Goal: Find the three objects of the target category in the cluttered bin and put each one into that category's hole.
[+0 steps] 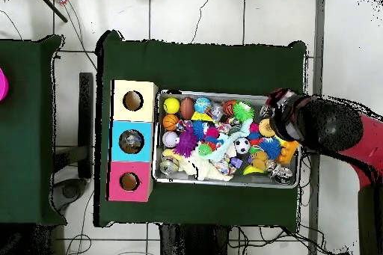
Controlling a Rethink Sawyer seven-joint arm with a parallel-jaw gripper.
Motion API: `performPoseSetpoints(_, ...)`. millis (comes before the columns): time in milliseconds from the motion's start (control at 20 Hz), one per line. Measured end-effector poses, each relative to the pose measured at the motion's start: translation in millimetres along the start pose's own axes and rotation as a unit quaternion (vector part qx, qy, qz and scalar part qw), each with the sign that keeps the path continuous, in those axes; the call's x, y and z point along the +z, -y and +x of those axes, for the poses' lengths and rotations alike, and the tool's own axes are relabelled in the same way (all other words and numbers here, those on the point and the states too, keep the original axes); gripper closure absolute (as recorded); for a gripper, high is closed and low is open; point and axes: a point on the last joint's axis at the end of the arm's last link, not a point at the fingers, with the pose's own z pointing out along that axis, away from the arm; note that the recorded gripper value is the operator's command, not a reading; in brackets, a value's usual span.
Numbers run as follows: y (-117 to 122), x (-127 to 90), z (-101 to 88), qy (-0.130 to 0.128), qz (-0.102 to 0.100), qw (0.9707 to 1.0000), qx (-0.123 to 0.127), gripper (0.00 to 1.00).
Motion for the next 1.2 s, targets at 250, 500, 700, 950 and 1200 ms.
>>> performPoseSetpoints(250,-11.7,-11.2,-8.9,0.001,-0.010,0.9998,-0.014,0.00)
performPoseSetpoints(500,-27.5,-19.4,-10.2,0.008,-0.021,0.9994,-0.025,0.00)
performPoseSetpoints(700,-35.3,-23.8,-10.8,0.011,-0.026,0.9991,-0.031,0.00)
performPoseSetpoints(950,-45.5,-36.0,-13.1,0.019,-0.033,0.9985,-0.038,0.00)
performPoseSetpoints(1200,-44.2,-47.3,-15.2,0.016,-0.031,0.9986,-0.040,0.00)
